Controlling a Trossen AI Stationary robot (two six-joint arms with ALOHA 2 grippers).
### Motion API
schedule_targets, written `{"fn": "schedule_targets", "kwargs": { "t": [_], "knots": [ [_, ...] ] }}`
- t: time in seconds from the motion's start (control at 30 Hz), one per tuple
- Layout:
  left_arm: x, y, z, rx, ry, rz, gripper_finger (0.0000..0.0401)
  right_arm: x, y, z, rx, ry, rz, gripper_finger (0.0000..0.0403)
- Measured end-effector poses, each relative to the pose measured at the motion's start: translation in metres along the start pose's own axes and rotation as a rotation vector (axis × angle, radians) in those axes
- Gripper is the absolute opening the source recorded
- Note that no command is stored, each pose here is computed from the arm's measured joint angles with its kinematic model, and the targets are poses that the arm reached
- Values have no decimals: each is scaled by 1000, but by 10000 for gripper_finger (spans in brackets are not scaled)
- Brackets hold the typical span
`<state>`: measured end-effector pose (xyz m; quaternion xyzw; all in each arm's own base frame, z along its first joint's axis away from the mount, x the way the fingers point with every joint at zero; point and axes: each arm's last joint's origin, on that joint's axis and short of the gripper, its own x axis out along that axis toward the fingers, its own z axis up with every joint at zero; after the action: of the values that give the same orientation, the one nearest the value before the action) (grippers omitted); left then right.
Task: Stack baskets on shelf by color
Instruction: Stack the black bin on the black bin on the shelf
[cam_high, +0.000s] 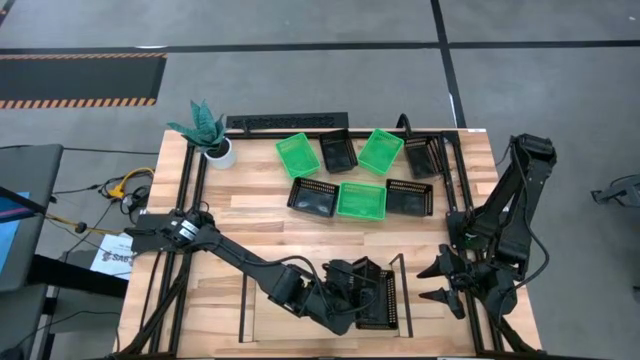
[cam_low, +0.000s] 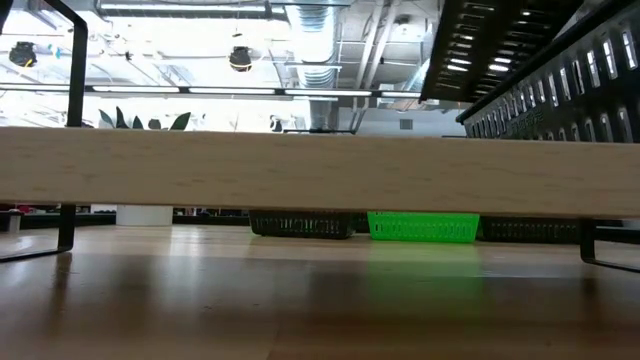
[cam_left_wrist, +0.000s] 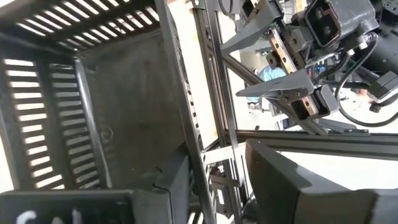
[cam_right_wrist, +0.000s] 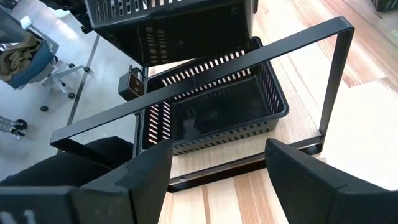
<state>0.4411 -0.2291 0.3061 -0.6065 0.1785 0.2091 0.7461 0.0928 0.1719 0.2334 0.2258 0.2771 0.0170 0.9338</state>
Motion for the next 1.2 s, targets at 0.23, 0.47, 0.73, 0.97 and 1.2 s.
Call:
{"fn": "schedule_targets", "kwargs": {
  "t": [0.23,0.47,0.73,0.97,1.2],
  "knots": [
    [1,0,2,13,-4,-3,136,0,0,0,0,0,0,282],
    [4,-1,6,36,-5,-2,136,0,0,0,0,0,0,282],
    [8,-1,13,42,-4,3,136,0,0,0,2,-1,3,282],
    [10,1,16,37,-40,19,127,0,1,1,9,-3,9,282],
    [11,1,18,58,-45,21,115,-3,17,10,-39,-53,150,282]
  ]
}}
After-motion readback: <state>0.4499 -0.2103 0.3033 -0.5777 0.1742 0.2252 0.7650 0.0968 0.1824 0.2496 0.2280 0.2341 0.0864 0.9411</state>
